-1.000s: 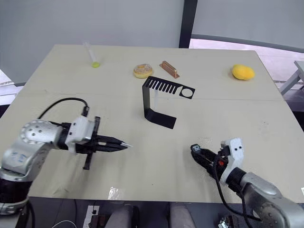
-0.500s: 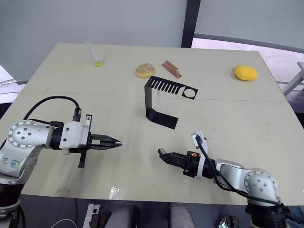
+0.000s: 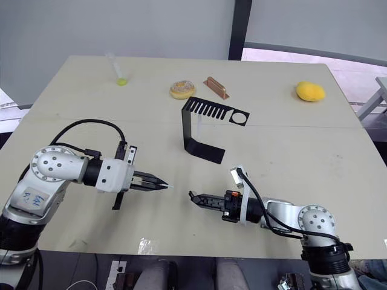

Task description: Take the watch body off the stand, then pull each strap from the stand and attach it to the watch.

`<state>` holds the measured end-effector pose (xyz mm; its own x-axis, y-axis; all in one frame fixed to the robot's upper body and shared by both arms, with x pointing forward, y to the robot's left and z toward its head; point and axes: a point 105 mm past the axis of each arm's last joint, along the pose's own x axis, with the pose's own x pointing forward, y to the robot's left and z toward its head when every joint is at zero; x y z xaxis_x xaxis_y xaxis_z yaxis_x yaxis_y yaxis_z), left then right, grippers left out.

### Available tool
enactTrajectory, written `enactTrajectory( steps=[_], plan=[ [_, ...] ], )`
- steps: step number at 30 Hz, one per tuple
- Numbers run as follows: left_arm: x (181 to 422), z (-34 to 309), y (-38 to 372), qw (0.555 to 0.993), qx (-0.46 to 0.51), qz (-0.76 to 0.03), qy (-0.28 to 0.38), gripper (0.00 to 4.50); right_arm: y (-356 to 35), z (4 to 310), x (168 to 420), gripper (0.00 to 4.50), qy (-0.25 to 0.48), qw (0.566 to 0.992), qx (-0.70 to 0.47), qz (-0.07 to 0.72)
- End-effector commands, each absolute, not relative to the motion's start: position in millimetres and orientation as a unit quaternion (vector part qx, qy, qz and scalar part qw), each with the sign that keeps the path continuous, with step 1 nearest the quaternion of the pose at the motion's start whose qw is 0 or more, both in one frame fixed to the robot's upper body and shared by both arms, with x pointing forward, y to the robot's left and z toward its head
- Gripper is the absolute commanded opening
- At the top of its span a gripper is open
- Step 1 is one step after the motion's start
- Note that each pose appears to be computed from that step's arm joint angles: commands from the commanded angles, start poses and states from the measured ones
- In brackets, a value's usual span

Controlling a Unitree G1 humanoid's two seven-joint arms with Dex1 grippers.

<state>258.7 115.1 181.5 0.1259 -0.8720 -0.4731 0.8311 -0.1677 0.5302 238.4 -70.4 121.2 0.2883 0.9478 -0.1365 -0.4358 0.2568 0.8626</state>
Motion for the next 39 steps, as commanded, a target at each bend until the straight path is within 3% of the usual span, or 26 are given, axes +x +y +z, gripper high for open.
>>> enactTrajectory(
  steps=[1, 39],
  plan=[
    [260, 187, 110, 0.632, 0.402, -0.661, -0.047, 0.00, -67, 131, 238, 1.50, 0.336, 0.706, 0.372, 0.500],
    [256, 172, 92, 0.608, 0.389, -0.691, -0.046, 0.00, -64, 133, 234, 1.50, 0.340, 0.704, 0.355, 0.512]
  ],
)
